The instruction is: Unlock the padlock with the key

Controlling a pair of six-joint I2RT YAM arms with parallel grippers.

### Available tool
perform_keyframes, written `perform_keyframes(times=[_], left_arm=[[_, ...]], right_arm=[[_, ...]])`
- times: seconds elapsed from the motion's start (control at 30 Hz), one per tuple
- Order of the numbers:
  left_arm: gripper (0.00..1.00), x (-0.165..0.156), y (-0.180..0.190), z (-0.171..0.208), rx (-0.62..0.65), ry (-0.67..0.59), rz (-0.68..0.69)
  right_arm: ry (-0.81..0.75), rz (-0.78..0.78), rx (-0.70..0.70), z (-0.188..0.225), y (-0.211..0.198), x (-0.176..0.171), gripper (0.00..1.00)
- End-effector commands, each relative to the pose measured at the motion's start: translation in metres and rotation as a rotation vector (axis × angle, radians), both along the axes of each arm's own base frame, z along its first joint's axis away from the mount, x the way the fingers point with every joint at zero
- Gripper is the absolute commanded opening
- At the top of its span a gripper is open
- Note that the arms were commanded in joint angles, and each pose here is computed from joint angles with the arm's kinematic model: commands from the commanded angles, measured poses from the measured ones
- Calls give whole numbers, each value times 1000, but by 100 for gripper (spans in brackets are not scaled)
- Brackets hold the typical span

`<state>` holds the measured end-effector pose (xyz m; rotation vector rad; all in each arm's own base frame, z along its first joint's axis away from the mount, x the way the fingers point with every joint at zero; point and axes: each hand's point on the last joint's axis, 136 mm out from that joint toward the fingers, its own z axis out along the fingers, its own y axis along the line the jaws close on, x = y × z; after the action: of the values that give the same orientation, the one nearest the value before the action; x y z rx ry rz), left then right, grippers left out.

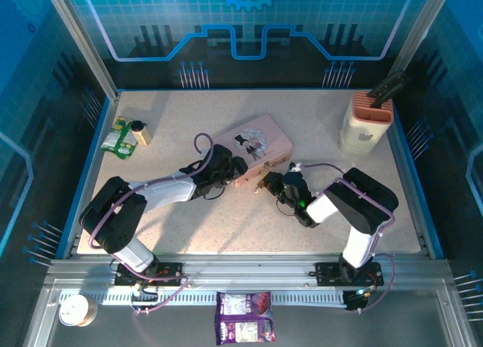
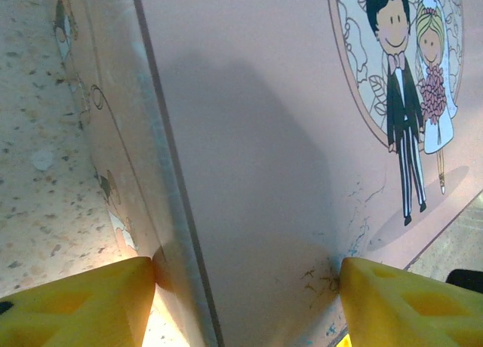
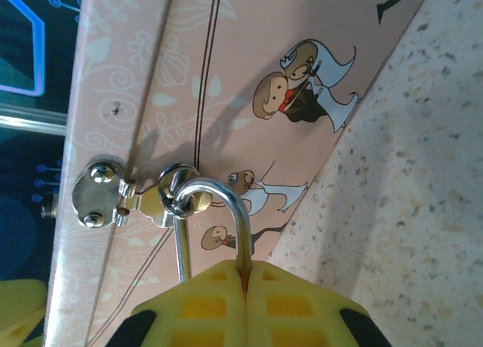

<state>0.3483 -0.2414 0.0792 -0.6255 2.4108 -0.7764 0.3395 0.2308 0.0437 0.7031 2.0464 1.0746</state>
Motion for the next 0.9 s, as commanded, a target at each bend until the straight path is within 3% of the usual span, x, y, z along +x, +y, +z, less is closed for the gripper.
perform_keyframes(times=[0.0,0.53,0.87], left_arm=[[65,-11,-7,-22,23,68,-25],[64,-14,-7,-20,-19,53,22],[66,-13,-3,-8,-1,32,15]], right_arm=[[-29,-95,61,7,-13,19,0],[-75,-185,138,37,-26,46,0],[-78,-208,119,39,-41,42,0]])
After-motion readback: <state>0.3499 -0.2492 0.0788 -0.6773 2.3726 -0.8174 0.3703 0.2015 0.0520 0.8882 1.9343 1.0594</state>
